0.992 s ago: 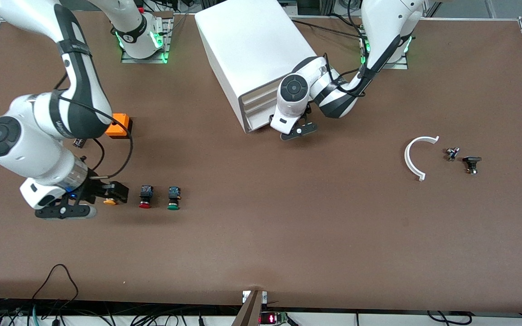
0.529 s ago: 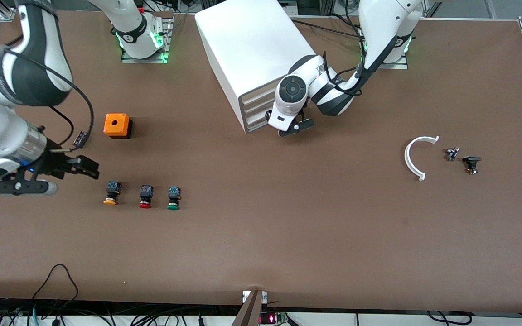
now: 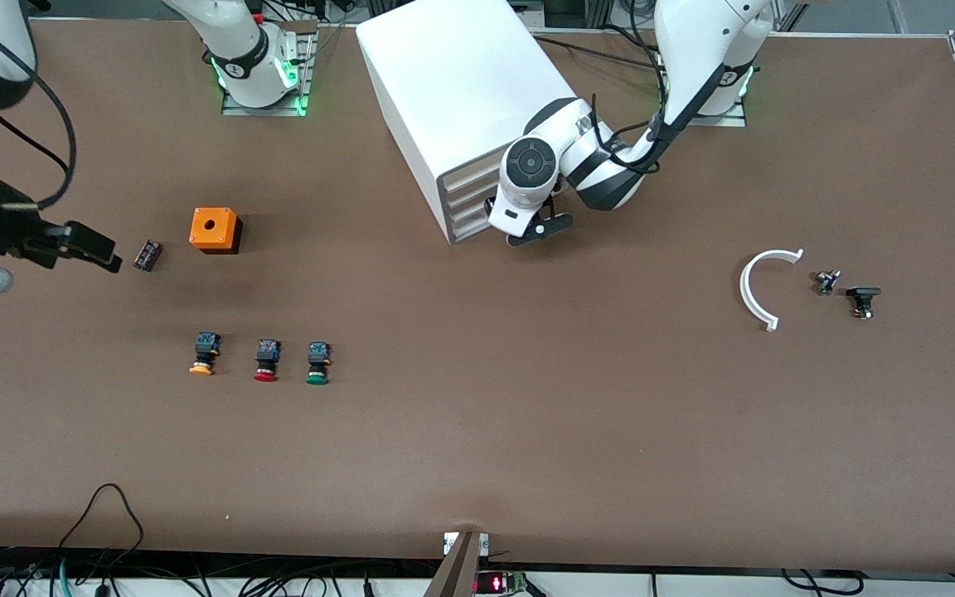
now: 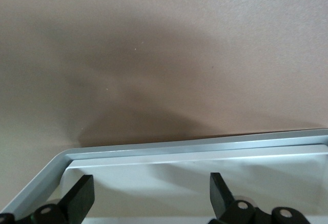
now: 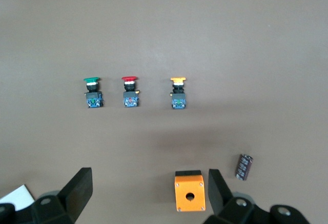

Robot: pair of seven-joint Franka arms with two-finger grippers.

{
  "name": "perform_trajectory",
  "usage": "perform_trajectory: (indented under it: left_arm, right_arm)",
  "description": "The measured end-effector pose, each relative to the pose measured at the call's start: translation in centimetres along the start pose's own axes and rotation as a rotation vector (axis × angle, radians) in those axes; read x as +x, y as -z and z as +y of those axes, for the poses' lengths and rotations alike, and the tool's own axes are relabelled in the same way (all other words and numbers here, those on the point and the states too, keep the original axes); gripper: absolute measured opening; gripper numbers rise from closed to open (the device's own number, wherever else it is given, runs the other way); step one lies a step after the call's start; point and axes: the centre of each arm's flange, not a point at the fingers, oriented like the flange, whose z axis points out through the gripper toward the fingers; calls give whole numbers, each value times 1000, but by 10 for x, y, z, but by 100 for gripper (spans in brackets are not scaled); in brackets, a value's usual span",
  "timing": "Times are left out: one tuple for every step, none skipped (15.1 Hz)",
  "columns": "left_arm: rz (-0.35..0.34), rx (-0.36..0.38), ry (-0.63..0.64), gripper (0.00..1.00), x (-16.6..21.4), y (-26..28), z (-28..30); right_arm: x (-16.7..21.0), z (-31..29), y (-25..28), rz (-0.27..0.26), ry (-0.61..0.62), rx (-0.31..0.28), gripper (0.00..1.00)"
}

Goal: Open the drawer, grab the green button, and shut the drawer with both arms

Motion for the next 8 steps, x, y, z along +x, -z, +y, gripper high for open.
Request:
perform_trajectory:
  left_arm:
    - [4,-11,-5,100,2,6,3]
    - [10,-25,-19,100,5,15,6]
    - [11,-29,-36,100,11,25,6]
    - [9,-29,-53,100,22,39,5]
    - [5,-29,-69,100,35,55,1]
    - [2,-34,-83,100,53,73,-5]
    - [-1,-41,-100,100,72,92,-14]
    - [-1,-50,-124,100,91,109,-25]
  right_arm:
    - [-8,-1,7,7,6,-3,100]
    - [-18,-5,16,15,15,-4,100]
    - [-28,-9,23,23,24,-9,100]
    - [-39,-12,30,31,32,-16,100]
    - [-50,-14,36,39,39,-23,100]
    - [-60,-16,42,45,45,-30,100]
    - [-69,-17,45,50,49,-35,100]
    - [-76,-18,48,53,52,-42,100]
